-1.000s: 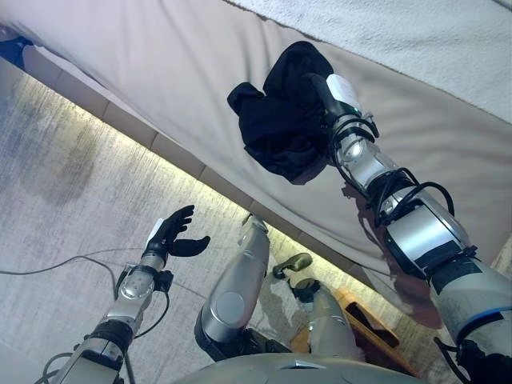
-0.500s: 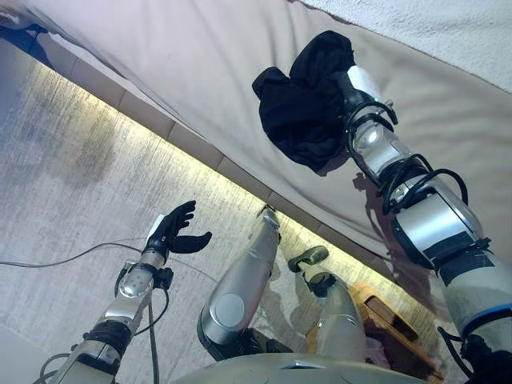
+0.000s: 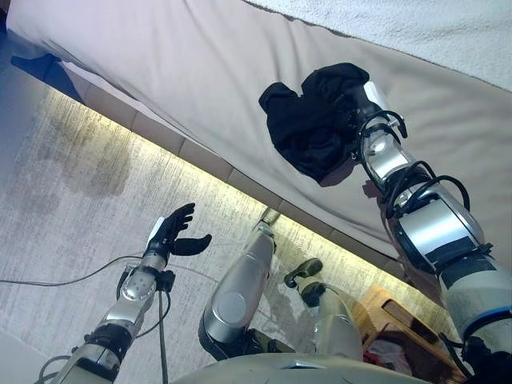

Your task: Pick up the clothes from the bed and place them into the basket

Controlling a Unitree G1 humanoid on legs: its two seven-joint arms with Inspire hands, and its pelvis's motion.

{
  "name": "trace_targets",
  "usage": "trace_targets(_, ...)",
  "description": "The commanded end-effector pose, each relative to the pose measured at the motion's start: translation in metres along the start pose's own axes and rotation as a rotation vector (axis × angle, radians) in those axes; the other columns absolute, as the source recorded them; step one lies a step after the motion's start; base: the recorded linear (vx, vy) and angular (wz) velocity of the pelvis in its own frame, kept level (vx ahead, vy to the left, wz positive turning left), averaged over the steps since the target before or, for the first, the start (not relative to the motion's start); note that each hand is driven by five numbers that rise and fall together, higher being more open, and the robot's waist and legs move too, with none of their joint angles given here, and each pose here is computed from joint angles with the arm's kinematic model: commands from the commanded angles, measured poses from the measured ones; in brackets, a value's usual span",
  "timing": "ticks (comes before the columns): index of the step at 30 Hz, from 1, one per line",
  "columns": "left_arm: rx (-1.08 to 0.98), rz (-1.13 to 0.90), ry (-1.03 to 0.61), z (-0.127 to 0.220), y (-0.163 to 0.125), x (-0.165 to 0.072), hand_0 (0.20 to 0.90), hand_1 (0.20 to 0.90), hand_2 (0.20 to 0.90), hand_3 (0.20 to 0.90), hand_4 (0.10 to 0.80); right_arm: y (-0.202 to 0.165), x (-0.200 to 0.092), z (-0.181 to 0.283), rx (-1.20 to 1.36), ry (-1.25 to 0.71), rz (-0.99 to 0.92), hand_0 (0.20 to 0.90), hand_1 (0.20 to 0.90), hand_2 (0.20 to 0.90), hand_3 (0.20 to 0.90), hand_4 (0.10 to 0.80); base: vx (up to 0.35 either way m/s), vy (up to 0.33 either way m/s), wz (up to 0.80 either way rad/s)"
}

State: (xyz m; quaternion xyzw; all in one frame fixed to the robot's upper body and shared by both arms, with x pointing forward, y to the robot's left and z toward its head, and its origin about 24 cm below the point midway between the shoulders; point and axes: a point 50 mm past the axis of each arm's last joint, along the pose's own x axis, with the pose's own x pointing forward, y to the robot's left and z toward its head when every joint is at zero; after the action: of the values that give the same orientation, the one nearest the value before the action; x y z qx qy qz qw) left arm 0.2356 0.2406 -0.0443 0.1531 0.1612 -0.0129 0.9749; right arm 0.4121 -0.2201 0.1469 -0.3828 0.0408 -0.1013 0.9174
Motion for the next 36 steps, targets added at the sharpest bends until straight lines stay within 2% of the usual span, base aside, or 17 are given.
trace_targets(1, 0.053, 0.032, 0.040, -0.016, 0.008, -0.012, 0.900, 0.900, 0.900, 0.900, 0.800, -0.027, 0.001, 0.019, 0.151, -0.142, -0.112, 0.300, 0.300, 0.300, 0.200, 0.100, -0.093, 0.042, -0.12)
trace_targets(12, 0.038, 0.022, 0.160, -0.049, -0.012, -0.029, 0.900, 0.900, 0.900, 0.900, 0.800, -0.030, -0.020, -0.025, 0.583, -0.158, -0.189, 0.300, 0.300, 0.300, 0.200, 0.100, -0.029, 0.044, -0.19)
trace_targets(20, 0.004, 0.010, 0.319, -0.087, -0.034, -0.058, 0.900, 0.900, 0.900, 0.900, 0.800, 0.011, -0.076, -0.054, 0.806, -0.185, -0.164, 0.300, 0.300, 0.300, 0.200, 0.100, 0.059, 0.080, -0.22)
trace_targets(25, -0.006, 0.013, 0.395, -0.103, -0.047, -0.074, 0.900, 0.900, 0.900, 0.900, 0.800, 0.021, -0.116, -0.079, 0.898, -0.184, -0.179, 0.300, 0.300, 0.300, 0.200, 0.100, 0.040, 0.061, -0.23)
trace_targets(30, 0.007, 0.008, 0.421, -0.104, -0.046, -0.071, 0.900, 0.900, 0.900, 0.900, 0.800, 0.010, -0.138, -0.083, 0.998, -0.220, -0.247, 0.300, 0.300, 0.300, 0.200, 0.100, -0.016, -0.023, -0.35)
trace_targets(36, 0.012, -0.028, 0.391, -0.096, -0.051, -0.062, 0.900, 0.900, 0.900, 0.900, 0.800, -0.013, -0.152, -0.090, 1.118, -0.235, -0.361, 0.300, 0.300, 0.300, 0.200, 0.100, -0.025, -0.041, -0.29)
